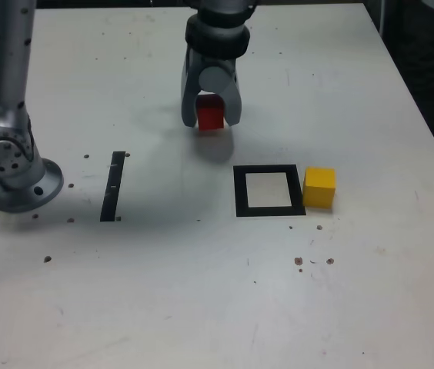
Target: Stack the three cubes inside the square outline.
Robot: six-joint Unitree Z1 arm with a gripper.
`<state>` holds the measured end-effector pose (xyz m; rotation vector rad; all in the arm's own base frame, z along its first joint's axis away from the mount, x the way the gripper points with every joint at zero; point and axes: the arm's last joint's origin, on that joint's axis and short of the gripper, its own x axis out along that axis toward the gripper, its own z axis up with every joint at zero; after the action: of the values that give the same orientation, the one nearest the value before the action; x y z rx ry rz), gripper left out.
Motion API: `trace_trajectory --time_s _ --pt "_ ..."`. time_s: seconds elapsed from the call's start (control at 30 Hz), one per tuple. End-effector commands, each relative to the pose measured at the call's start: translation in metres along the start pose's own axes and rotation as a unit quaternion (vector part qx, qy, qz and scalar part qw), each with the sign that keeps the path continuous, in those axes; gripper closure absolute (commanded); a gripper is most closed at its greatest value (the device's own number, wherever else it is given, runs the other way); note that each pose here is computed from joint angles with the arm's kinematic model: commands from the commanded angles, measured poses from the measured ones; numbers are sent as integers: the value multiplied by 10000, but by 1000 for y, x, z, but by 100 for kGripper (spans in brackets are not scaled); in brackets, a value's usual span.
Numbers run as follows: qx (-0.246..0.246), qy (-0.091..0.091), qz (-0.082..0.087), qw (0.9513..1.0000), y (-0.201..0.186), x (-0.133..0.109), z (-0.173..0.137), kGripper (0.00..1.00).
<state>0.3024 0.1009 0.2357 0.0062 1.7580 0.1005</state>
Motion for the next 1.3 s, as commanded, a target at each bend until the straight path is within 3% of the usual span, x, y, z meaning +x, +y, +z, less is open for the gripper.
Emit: trace_trajectory --time_s 0.0,0.13,0.43,0.8,1.13,1.27 --pt "102 -83 59 9999 -17 -12 7 94" --pt "303 -142 52 9994 -51 -17 28 94" --pt "661 -54 1 9978 -109 -2 62 94" --pt "770 -149 -72 9969 -121 -2 67 94" --pt "825 -84 -143 9965 -124 3 69 94" --pt "834 -97 -136 9964 -124 2 68 86"
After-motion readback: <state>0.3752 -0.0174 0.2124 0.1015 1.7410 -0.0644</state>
